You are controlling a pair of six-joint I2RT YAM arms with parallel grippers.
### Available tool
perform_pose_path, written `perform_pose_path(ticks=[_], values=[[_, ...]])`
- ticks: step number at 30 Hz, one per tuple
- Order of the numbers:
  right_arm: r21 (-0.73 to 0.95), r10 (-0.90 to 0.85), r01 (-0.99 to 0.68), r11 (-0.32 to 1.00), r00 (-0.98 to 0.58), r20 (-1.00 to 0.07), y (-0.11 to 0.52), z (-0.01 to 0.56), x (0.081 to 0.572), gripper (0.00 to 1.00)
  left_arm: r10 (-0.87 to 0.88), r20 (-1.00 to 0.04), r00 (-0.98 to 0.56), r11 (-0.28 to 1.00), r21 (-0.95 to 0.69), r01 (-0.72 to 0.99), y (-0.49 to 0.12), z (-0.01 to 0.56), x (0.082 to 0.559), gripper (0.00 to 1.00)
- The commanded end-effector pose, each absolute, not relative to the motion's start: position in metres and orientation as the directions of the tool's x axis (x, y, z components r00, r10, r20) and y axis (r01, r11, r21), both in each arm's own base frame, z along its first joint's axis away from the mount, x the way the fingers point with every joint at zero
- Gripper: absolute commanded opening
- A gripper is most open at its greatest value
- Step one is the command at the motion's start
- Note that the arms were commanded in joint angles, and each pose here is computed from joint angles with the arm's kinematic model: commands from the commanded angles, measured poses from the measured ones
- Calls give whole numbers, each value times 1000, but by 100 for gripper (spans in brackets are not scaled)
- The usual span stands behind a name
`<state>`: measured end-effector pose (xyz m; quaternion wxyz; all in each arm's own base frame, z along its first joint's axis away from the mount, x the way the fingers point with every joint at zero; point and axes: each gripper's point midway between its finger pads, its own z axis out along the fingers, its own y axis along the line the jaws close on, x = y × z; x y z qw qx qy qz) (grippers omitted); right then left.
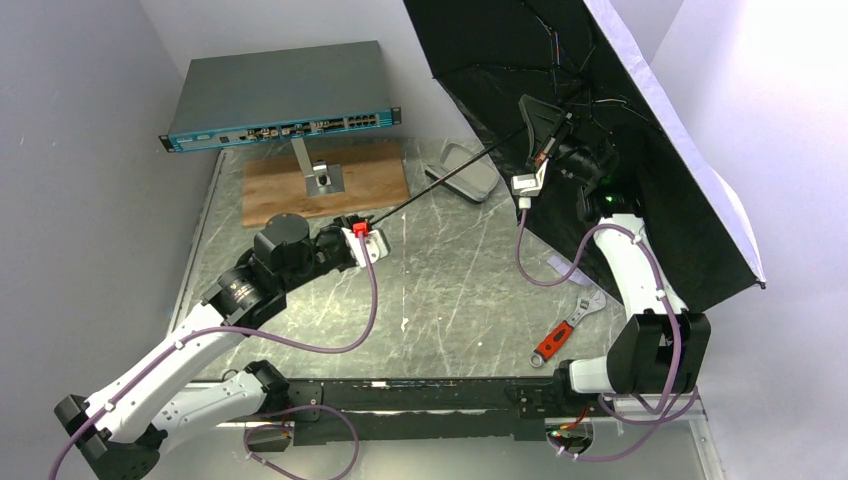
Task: Open the umbrella
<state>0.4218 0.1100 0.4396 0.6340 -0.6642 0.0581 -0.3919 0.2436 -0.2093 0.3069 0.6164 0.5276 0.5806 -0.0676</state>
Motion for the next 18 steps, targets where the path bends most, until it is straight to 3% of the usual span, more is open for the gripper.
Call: perform_pose_path(ticks=[1,18], values=[[-777,-815,293,-558,-372,445,-162,525,405,10,869,-442,-222,405,381,831,-76,167,164,0],[-814,-811,252,-524,-439,386,-176,522,415,14,867,-437,-238,381,276,882,-87,154,138,0]])
